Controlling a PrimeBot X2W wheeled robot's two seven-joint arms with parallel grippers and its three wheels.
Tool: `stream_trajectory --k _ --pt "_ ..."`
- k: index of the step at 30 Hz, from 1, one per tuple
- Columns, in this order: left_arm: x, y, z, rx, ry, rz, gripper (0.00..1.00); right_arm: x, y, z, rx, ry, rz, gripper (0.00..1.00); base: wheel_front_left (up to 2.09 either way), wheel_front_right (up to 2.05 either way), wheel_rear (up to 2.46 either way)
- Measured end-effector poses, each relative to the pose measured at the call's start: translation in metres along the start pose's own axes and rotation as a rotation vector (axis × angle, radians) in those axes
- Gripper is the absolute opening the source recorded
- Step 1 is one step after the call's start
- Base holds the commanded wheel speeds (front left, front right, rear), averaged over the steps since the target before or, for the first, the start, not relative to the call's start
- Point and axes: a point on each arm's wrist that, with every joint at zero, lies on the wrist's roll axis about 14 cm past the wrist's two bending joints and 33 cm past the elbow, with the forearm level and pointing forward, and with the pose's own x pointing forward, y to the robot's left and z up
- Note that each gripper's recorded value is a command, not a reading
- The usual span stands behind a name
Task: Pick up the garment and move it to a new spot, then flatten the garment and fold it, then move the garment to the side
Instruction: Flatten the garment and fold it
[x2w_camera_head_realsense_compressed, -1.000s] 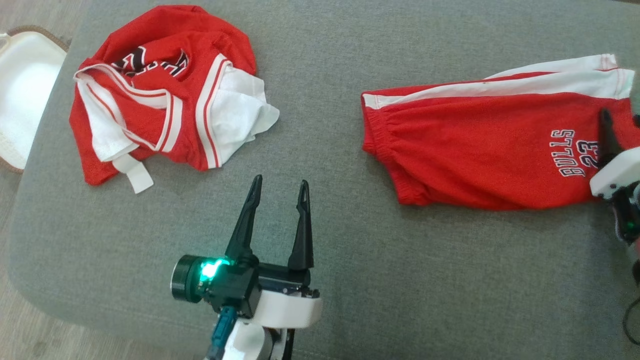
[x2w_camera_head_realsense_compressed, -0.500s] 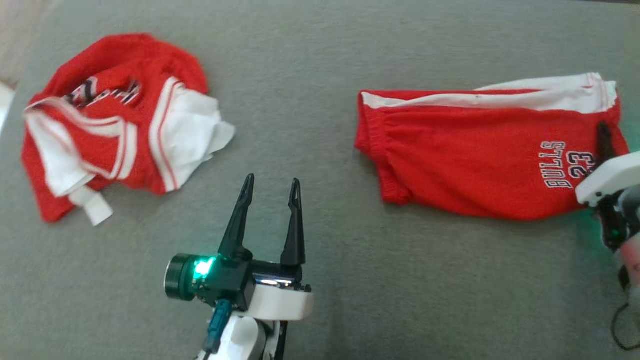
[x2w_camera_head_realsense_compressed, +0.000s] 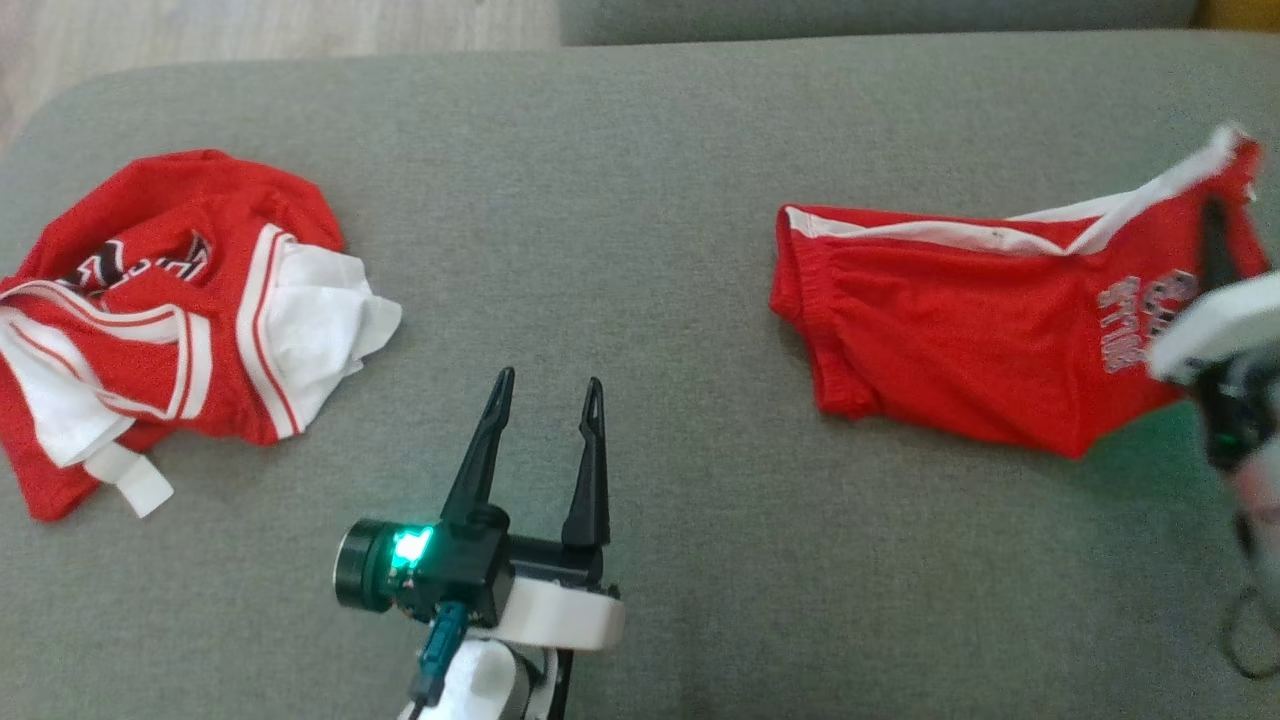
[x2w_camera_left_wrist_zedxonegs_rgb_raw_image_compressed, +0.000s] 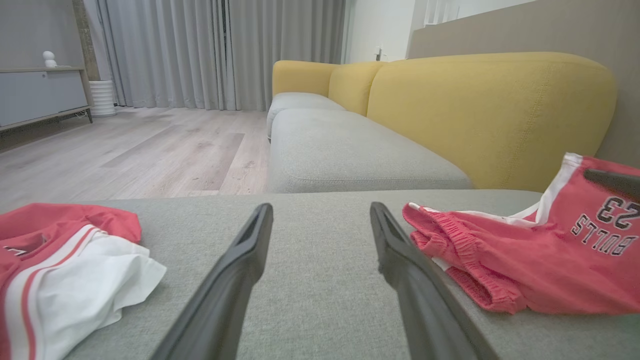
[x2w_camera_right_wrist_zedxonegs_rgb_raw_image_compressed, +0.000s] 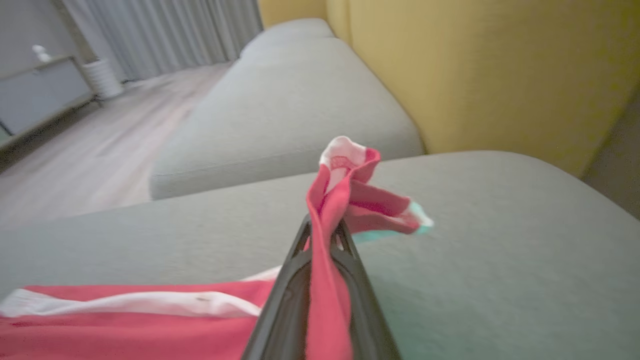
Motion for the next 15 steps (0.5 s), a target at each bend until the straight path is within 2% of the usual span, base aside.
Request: stream_trajectory --k 5,6,7,10,11,12,15 --pt "-0.012 0.007 -0.003 0.005 0.014 0.021 1.00 0.007 0.086 0.023 0.007 -0.084 0.193 0.00 0.00 0.00 0.00" --pt "-0.014 0.009 -0.003 0.003 0.015 0.027 1.00 0.007 0.104 0.024 0.014 -0.091 0.232 0.00 0.00 0.00 0.00" --pt "-0.014 0.009 -0.003 0.003 0.015 0.027 1.00 0.007 0.104 0.024 0.014 -0.091 0.232 0.00 0.00 0.00 0.00" --pt "-0.019 0.013 -0.002 0.001 0.014 0.045 1.00 0.000 0.162 0.020 0.035 -0.087 0.353 0.00 0.00 0.00 0.00" --pt "-0.020 0.014 -0.001 0.002 0.011 0.049 1.00 -0.003 0.179 0.017 0.037 -0.081 0.389 0.38 0.00 0.00 0.00" --pt "-0.020 0.015 -0.001 0.002 0.010 0.052 1.00 -0.006 0.193 0.014 0.040 -0.071 0.418 1.00 0.00 0.00 0.00" --pt "-0.021 0.017 0.001 -0.008 0.008 0.061 1.00 -0.015 0.217 0.007 0.047 -0.060 0.470 1.00 0.00 0.00 0.00"
